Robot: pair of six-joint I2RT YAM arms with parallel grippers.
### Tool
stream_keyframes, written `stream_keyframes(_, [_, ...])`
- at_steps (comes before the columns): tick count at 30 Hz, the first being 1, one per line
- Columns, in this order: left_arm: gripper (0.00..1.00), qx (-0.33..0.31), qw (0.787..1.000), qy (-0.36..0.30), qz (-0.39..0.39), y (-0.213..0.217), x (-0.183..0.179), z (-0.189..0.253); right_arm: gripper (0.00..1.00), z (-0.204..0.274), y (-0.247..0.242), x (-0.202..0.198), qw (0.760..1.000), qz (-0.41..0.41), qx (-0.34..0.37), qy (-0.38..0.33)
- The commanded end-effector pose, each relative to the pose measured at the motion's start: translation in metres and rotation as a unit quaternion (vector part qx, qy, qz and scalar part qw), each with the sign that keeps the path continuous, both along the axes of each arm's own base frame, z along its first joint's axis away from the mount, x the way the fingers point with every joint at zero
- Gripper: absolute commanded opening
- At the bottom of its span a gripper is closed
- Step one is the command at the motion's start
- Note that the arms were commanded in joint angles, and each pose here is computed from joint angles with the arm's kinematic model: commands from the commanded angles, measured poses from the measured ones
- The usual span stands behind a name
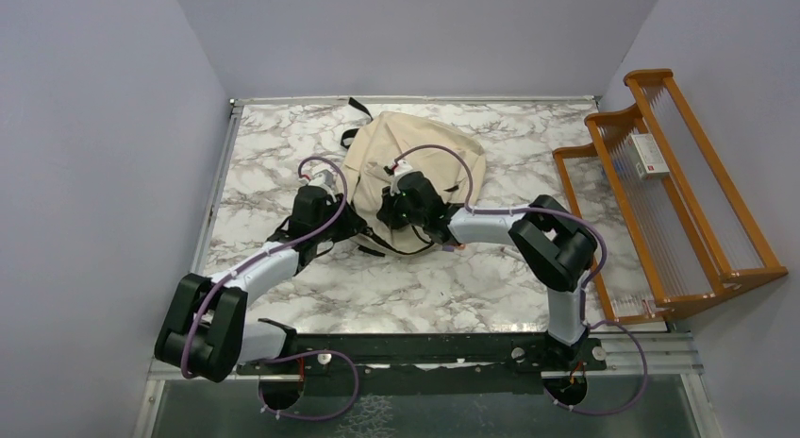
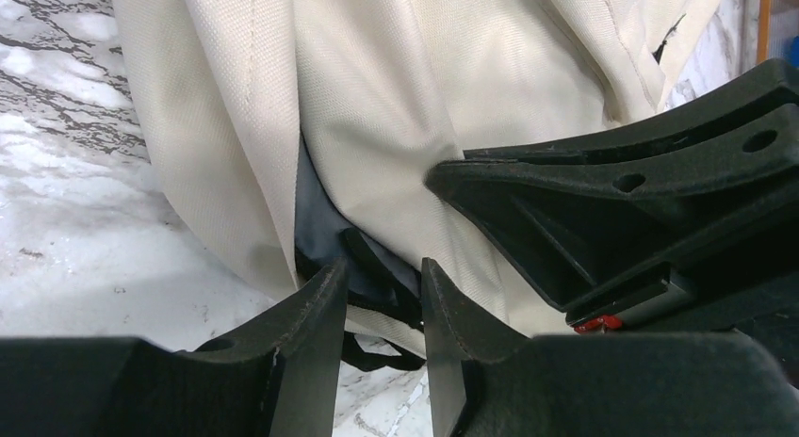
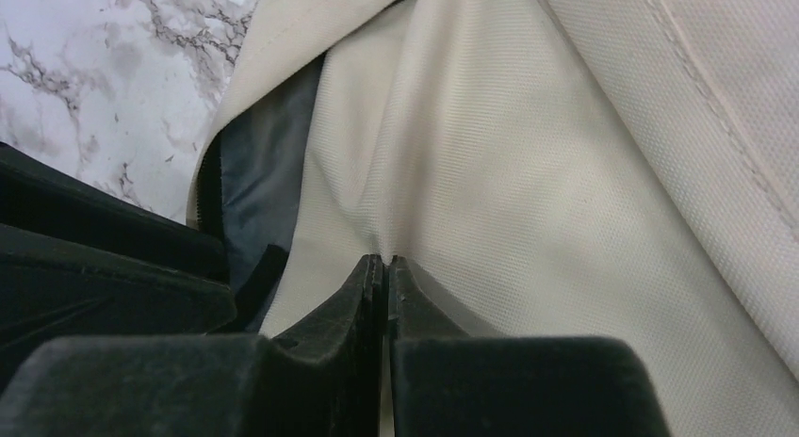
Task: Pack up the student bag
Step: Zip the student bag at the center of the board.
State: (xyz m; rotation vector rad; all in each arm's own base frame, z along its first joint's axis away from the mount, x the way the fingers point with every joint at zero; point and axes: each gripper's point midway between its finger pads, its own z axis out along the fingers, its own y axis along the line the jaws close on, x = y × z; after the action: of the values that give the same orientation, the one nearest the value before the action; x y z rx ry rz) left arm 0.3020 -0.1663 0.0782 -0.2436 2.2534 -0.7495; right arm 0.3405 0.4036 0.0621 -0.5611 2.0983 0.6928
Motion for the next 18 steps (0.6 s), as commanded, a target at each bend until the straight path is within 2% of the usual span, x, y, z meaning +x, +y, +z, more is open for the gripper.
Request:
stream_keyframes(1, [0.35,-0.01,1.0,-0.021,-0.006,-0.006,0.008,0.008,0.05,-0.012,-0.011,-0.002,0.999,-0.021,0.024,0.033])
stream_keyframes(7, [0.35,-0.011,1.0,-0.003,-0.011,-0.008,0.005,-0.004,0.02,-0.023,-0.02,-0.004,0.997,-0.034,0.04,0.059])
stream_keyframes(18, [0.36,-0.055,0.998,0.004,-0.044,-0.023,-0.004,-0.004,0.02,-0.032,-0.022,-0.008,0.996,-0.033,0.043,0.07])
